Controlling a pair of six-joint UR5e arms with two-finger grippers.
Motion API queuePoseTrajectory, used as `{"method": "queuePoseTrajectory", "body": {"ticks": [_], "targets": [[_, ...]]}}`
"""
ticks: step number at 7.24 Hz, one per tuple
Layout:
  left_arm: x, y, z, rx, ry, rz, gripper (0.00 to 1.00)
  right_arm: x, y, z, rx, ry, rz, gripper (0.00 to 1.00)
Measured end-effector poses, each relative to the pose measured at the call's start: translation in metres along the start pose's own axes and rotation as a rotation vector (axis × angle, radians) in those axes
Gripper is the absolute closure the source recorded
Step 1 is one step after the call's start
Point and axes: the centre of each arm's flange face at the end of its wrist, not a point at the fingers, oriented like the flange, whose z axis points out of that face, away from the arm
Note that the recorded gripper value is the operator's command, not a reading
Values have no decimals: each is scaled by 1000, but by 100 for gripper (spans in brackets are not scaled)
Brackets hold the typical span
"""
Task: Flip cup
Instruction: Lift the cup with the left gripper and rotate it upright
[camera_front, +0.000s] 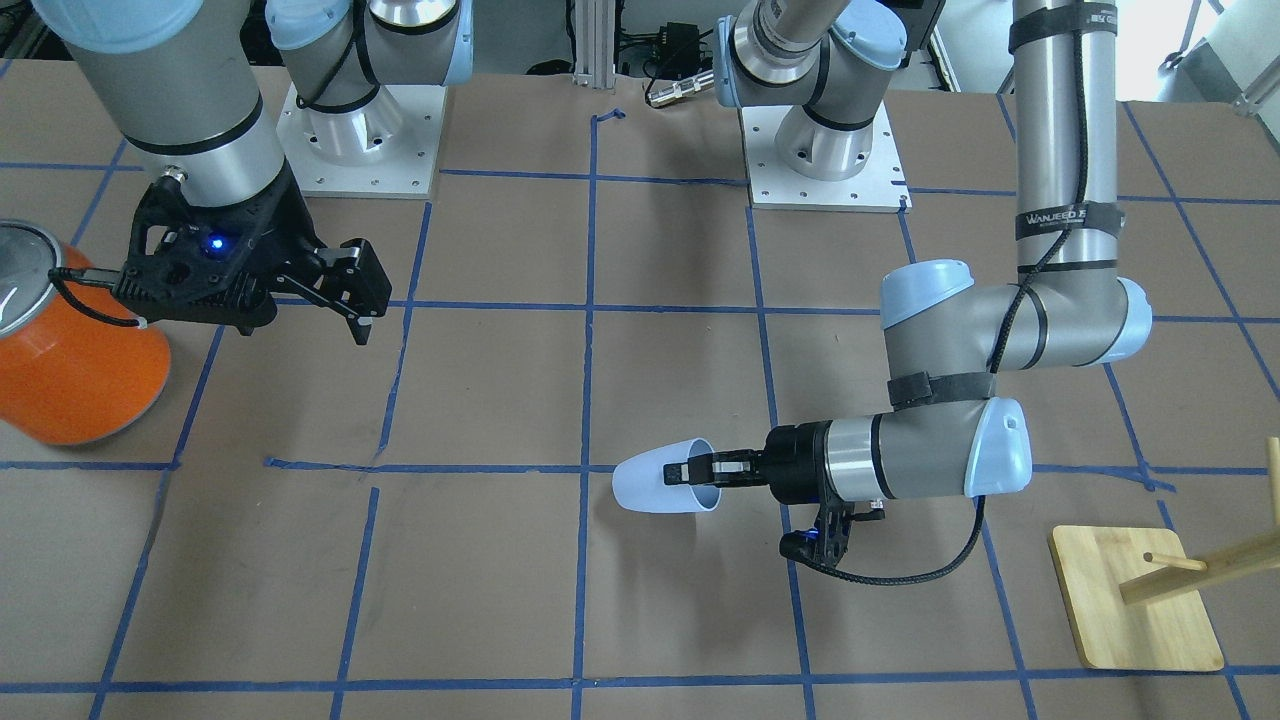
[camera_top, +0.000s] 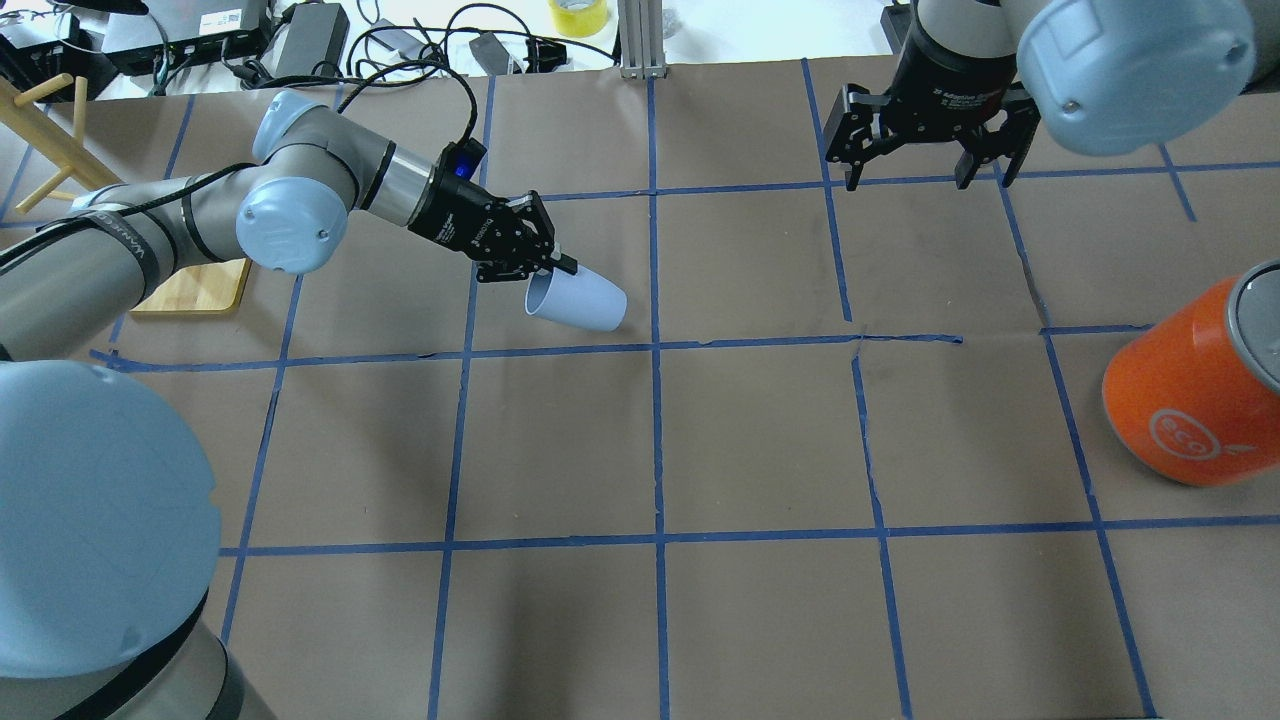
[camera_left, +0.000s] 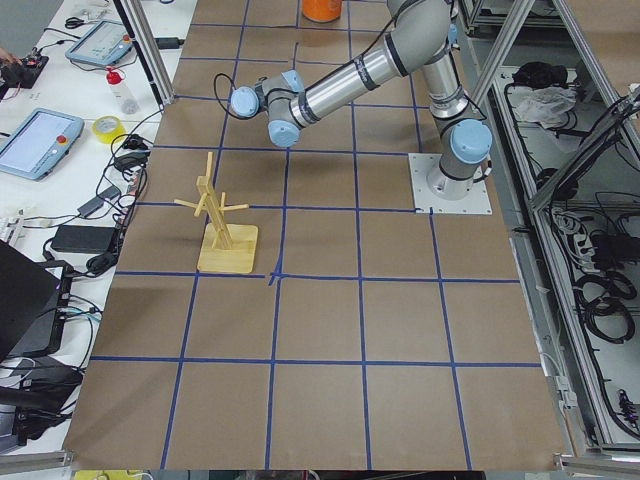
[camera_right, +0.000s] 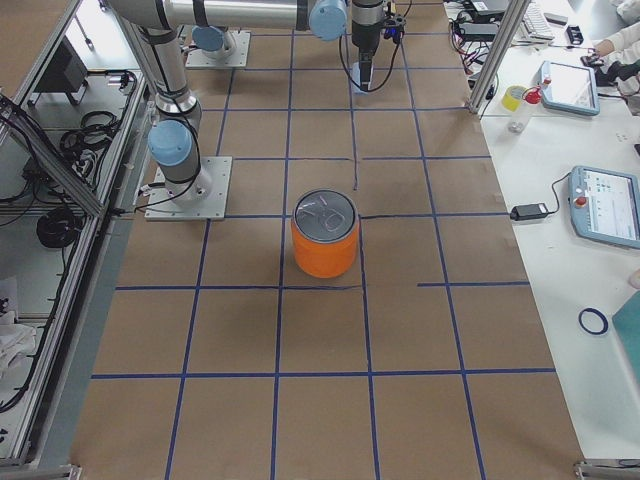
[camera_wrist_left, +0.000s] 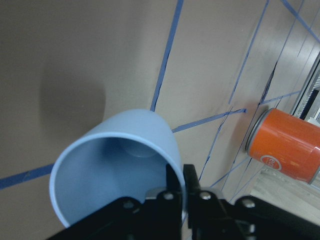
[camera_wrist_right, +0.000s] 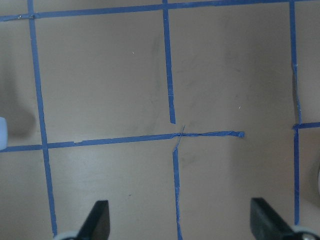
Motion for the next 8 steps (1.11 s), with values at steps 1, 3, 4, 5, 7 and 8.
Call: {"method": "queuePoseTrajectory", "body": {"ticks": [1, 3, 4, 5, 7, 8], "targets": [[9, 3, -7, 28, -34, -30, 100, 0, 0, 0, 1, 0, 1, 0], [31, 3, -34, 132, -188, -26, 100, 0, -1, -1, 12, -1, 4, 0], [41, -1, -54, 188, -300, 0, 100, 0, -2, -1, 15, -2, 4, 0], [49, -7, -74, 236, -420, 45, 100, 0, -3, -1, 17, -2, 5, 0], [50, -18, -102, 263, -647, 206, 100, 1, -3, -1, 17, -2, 6, 0], [45, -26, -110, 246, -748, 301, 100, 1, -3, -1, 16, -1, 6, 0]]}}
